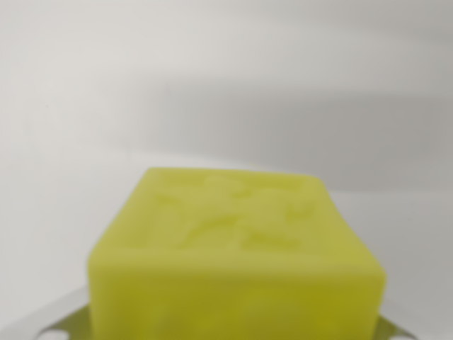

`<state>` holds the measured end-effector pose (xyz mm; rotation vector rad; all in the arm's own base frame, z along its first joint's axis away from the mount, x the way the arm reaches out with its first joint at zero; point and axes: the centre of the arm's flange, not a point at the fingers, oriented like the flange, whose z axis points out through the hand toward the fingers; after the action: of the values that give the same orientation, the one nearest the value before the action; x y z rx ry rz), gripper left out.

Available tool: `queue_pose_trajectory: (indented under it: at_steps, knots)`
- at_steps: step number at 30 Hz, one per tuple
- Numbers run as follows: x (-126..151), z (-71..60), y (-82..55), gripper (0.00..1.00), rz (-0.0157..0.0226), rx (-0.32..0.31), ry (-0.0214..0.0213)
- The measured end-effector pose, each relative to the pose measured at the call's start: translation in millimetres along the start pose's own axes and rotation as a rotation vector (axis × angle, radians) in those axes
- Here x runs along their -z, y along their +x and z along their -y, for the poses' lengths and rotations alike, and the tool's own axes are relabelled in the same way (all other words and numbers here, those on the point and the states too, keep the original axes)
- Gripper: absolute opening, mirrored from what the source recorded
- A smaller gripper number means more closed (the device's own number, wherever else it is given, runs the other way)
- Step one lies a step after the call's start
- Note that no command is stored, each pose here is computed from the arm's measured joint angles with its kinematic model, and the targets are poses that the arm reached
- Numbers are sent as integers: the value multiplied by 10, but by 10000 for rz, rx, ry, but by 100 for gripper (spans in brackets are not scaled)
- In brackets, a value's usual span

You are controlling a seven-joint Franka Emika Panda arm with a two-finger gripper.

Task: Pick yellow cube

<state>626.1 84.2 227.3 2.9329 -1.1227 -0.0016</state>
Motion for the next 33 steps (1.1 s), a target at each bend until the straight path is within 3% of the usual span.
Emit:
queue_pose_trajectory:
  at_steps: [33]
  knots:
    - [823, -2, -1, 0, 6, -1, -7]
